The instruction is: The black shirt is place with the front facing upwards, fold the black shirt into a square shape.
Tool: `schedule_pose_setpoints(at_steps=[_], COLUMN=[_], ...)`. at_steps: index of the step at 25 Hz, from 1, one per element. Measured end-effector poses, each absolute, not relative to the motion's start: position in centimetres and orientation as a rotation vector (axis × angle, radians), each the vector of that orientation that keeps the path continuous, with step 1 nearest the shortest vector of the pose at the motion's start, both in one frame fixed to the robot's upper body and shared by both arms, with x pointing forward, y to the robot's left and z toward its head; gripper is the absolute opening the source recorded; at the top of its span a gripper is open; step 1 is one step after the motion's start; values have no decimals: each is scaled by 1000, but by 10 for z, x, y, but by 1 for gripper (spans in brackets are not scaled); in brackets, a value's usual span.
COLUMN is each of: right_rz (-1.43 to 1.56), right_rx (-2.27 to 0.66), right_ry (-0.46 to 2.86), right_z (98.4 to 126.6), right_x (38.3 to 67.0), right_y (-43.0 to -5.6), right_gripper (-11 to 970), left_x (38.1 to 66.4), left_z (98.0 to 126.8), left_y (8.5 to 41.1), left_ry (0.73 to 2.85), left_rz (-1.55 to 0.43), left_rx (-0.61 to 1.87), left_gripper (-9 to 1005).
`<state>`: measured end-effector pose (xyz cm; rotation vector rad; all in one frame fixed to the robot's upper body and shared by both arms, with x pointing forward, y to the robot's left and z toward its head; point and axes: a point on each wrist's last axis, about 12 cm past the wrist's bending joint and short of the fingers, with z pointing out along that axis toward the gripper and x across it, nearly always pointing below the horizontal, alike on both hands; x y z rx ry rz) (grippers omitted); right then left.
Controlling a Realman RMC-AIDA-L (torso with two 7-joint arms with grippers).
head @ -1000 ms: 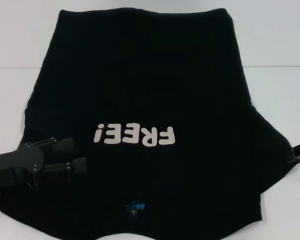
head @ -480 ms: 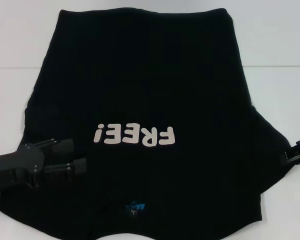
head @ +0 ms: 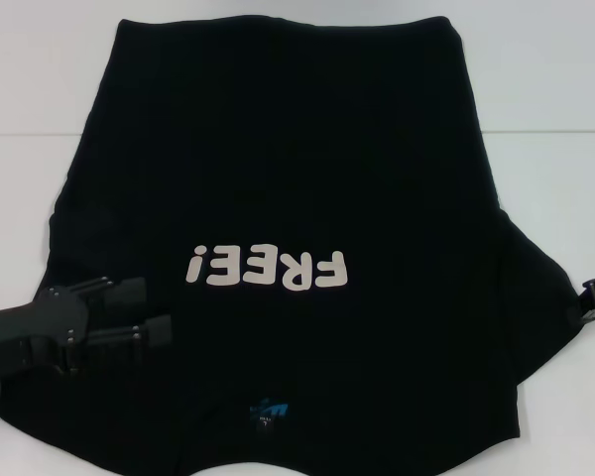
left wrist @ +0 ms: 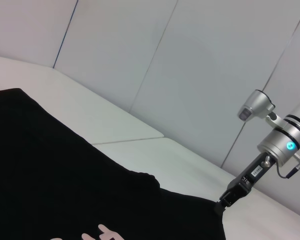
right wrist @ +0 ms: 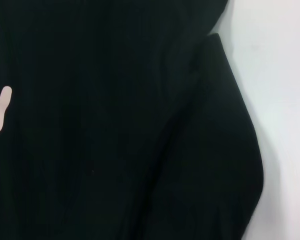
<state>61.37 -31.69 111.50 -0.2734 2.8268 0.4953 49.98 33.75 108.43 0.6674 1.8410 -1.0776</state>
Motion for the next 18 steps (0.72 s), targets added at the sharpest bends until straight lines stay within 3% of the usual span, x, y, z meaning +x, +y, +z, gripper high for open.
schedule_pose_setpoints(at_steps=[5,18], right_rz=[493,584], right_rx=[-274,-253], right_ry=[2819,2629], right_z=[1118,1148], right_x=[615,628], right_y=[-318,-321], right_gripper=[50,25], left_x=[500,501], left_z=[1084,1086], left_y=[337,339], left_ry=[1841,1851], left_rz=[-1079,-1088], left_rx=[669,656], left_gripper=[887,887])
